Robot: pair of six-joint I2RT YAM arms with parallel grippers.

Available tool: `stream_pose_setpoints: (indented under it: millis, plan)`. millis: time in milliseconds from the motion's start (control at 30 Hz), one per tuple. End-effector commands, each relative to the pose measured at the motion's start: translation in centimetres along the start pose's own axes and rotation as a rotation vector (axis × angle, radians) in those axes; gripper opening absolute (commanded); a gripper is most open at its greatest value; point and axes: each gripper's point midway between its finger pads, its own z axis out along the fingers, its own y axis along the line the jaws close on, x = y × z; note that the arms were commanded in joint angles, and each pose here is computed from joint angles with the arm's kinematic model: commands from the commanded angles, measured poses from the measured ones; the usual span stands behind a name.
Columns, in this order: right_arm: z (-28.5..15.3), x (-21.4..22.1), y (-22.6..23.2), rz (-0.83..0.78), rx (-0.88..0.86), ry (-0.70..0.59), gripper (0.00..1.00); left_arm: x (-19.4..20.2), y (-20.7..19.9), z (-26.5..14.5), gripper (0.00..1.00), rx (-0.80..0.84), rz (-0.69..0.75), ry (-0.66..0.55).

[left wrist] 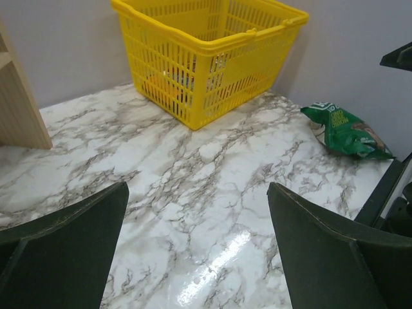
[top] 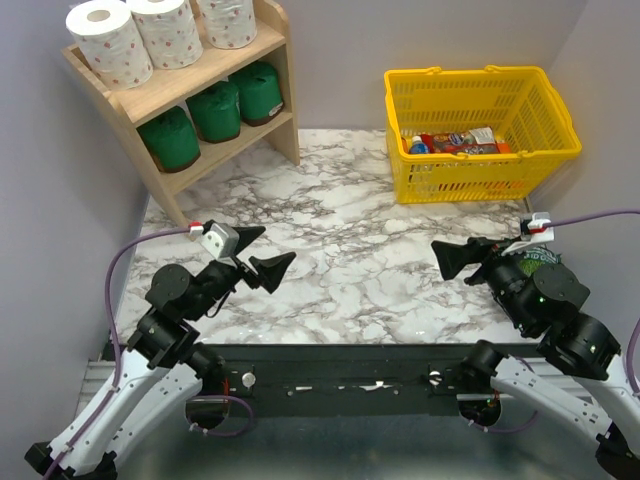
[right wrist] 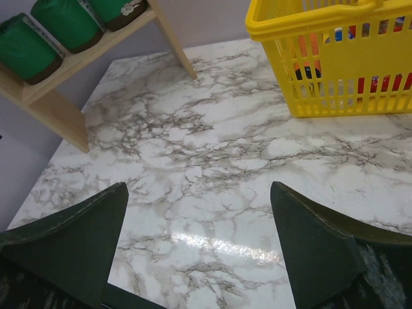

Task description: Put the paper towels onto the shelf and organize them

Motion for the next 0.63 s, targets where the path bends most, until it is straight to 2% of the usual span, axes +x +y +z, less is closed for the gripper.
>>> stream_pose_setpoints:
  millis: [0,600]
  plan:
    - [0.40,-0.39,-0.01,0.020,0.022,-0.010,1.00,-3.26,-0.12,-0.90,0.99,-0.015,-0.013,-0.137]
    - [0.37,0.56,0.35,0.029,-0.008,0.014,1.00,-2.94,-0.59,-1.44,0.99,0.003,-0.027,-0.113]
